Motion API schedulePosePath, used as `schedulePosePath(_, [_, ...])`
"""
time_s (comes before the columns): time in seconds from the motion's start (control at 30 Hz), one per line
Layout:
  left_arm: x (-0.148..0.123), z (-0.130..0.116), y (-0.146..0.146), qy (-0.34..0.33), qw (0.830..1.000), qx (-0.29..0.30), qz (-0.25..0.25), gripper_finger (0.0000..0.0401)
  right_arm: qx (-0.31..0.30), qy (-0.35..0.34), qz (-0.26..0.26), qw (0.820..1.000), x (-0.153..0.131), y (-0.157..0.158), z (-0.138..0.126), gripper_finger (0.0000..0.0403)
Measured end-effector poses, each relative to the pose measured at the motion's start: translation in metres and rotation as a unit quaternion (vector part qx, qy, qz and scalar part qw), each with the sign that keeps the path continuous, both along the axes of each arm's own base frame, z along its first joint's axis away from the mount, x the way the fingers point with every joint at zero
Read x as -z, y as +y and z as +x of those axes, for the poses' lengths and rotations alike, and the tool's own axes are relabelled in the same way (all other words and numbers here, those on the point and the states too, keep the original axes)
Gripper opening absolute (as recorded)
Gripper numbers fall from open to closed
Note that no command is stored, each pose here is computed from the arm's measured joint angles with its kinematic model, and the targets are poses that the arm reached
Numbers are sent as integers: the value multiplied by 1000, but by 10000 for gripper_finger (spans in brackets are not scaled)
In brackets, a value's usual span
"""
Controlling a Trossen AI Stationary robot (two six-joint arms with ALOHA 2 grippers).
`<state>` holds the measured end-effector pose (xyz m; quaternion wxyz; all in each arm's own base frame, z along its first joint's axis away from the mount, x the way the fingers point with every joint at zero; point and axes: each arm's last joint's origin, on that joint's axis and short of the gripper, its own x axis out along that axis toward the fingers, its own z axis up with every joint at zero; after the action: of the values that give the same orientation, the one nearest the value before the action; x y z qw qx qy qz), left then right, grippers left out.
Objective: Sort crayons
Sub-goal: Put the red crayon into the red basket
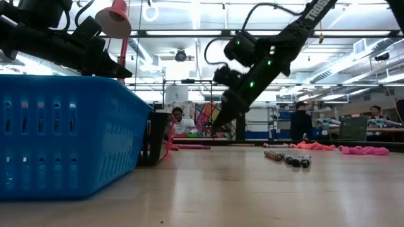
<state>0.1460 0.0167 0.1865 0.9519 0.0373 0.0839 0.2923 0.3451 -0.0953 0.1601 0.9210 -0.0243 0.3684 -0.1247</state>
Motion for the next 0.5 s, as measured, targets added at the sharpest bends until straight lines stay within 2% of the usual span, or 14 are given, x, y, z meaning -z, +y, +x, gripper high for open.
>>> schedulePosePath(0.07, [0,0,0,0,1000,0,0,71,-11,-13,-3,1000,-10,3,-1,30])
schedulePosePath(0.17, [0,0,0,-2,1000,0,0,71,-62,-41,8,997,-21,10,0,32])
schedulePosePath(0.33, [-1,0,0,-11,1000,-1,-9,71,-158,-102,53,981,-31,19,6,34])
schedulePosePath(0.5, [-1,0,0,-20,1000,-3,-17,71,-189,-141,55,970,-37,29,12,34])
